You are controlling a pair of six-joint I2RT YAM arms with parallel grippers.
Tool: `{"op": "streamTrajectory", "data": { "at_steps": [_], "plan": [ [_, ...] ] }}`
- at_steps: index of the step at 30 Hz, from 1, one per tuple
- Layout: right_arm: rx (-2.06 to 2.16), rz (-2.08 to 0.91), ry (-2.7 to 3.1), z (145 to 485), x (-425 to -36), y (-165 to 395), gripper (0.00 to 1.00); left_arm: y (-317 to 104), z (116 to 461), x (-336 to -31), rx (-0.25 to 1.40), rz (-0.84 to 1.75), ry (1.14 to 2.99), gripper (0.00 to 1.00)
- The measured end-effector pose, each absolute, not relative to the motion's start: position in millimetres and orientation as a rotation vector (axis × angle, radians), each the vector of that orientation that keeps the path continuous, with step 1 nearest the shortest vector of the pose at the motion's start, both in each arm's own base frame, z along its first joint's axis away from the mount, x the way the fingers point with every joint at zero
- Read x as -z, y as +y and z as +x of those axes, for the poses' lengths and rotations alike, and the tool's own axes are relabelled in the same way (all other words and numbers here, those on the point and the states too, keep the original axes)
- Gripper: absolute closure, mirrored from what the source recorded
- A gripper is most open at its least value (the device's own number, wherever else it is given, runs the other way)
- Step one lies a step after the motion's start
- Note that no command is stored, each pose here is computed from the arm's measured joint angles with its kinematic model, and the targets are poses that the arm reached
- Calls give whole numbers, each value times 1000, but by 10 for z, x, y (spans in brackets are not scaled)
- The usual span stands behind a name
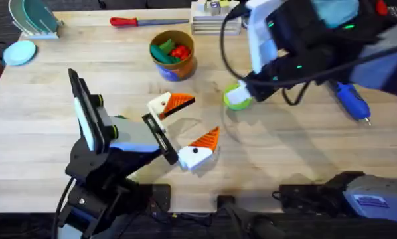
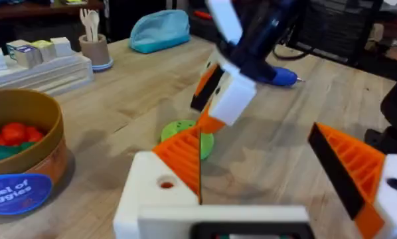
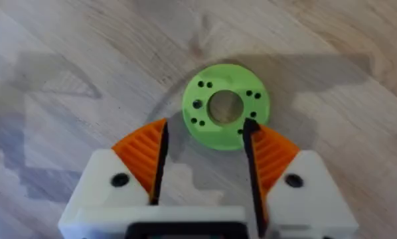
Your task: Pick up the gripper from the table and insert it into the empty holder that is missing its gripper. Then pick up a screw, insert it into the mounting hole, and use the screwdriver to tighten it. Finally, clean up the table by picking up the vegetable and placing it into the bucket.
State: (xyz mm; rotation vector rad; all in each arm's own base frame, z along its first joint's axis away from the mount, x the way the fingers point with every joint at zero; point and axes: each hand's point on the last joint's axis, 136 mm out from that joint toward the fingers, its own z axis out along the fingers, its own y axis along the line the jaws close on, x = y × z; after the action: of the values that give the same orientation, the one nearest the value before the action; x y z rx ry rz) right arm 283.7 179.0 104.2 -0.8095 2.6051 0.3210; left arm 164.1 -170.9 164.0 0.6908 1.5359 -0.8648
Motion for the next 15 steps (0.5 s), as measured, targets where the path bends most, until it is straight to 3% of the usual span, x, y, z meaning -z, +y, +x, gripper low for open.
{"op": "streamTrajectory", "data": {
  "at_steps": [6,15],
  "plan": [
    [-287,-907,2640,2815,-736,1966,521,-1709,1641,-1640,865,691,1536,8],
    [-286,-923,2607,2884,-704,2048,579,-1709,1641,-1639,865,691,1536,7]
  ]
}}
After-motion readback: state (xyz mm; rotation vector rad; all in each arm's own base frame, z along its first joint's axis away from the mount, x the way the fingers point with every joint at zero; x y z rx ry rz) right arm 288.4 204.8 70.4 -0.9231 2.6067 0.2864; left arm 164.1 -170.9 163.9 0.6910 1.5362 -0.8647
